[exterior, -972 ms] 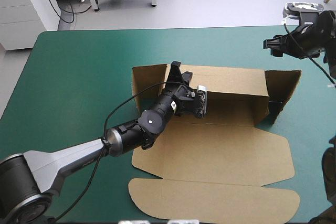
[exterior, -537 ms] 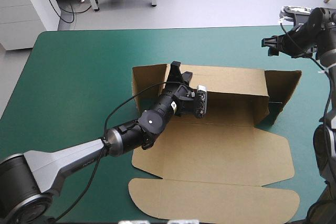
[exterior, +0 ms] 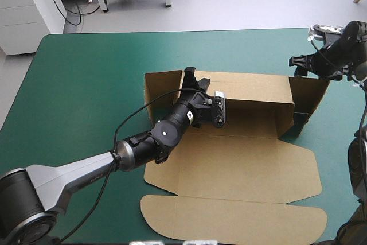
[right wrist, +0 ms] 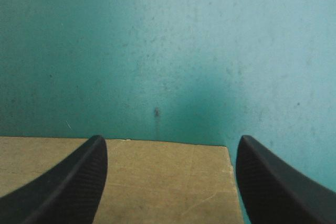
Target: Fold the box
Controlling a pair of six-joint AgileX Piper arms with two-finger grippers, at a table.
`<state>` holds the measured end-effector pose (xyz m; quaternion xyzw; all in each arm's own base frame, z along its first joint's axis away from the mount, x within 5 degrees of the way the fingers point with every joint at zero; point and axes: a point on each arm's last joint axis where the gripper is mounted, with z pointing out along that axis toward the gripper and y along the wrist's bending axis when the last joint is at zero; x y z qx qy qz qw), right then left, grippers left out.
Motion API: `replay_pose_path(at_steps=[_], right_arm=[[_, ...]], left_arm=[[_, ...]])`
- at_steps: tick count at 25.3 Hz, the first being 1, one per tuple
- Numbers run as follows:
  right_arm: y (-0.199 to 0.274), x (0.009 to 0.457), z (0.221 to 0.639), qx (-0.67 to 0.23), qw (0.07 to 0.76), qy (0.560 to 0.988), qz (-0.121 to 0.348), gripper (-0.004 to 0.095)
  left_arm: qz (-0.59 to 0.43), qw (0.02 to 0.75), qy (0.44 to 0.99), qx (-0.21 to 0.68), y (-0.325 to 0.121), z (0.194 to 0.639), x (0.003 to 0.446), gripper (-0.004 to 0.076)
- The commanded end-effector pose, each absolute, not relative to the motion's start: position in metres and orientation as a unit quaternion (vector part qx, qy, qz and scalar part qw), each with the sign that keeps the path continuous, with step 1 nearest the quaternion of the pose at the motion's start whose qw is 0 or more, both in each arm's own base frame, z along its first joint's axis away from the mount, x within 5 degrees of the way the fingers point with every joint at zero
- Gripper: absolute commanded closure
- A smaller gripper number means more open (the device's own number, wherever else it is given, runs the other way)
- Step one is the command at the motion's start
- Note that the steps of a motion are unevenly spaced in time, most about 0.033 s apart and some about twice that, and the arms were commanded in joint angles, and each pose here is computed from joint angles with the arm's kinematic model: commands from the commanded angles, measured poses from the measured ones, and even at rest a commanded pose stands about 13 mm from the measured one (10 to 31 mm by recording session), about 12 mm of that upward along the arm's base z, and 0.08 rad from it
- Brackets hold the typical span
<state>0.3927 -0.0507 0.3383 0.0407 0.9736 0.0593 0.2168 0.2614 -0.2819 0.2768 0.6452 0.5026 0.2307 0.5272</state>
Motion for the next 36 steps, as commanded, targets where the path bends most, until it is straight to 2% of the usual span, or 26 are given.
replay_pose_path(at_steps=[1, 7, 13, 16, 21, 27, 32, 36], right_arm=[[-0.050, 0.371, 0.374, 0.029, 0.274, 0.960, 0.050, 0.0263], [-0.045, 0.338, 0.362, 0.004, 0.243, 0.969, 0.043, 0.0263], [-0.045, 0.326, 0.366, -0.001, 0.247, 0.969, 0.028, 0.0263], [-0.056, 0.323, 0.367, 0.025, 0.247, 0.968, 0.024, 0.0263], [-0.068, 0.319, 0.371, 0.059, 0.256, 0.964, 0.043, 0.0262], [-0.071, 0.317, 0.373, 0.061, 0.259, 0.963, 0.039, 0.0263], [-0.066, 0.316, 0.375, 0.065, 0.266, 0.960, 0.066, 0.0263], [-0.060, 0.292, 0.370, 0.057, 0.254, 0.964, 0.057, 0.0263]], left_arm=[[0.211, 0.527, 0.558, 0.606, -0.275, 0.275, 0.263, 0.0731], [0.195, 0.533, 0.577, 0.587, -0.275, 0.275, 0.264, 0.0731], [0.181, 0.537, 0.593, 0.572, -0.275, 0.275, 0.263, 0.0731], [0.161, 0.544, 0.613, 0.550, -0.275, 0.275, 0.263, 0.0731], [0.136, 0.550, 0.637, 0.523, -0.275, 0.274, 0.263, 0.0731], [0.117, 0.555, 0.653, 0.502, -0.275, 0.275, 0.263, 0.0731], [0.115, 0.555, 0.655, 0.499, -0.275, 0.275, 0.263, 0.0731], [0.115, 0.555, 0.655, 0.499, -0.275, 0.275, 0.263, 0.0731]])
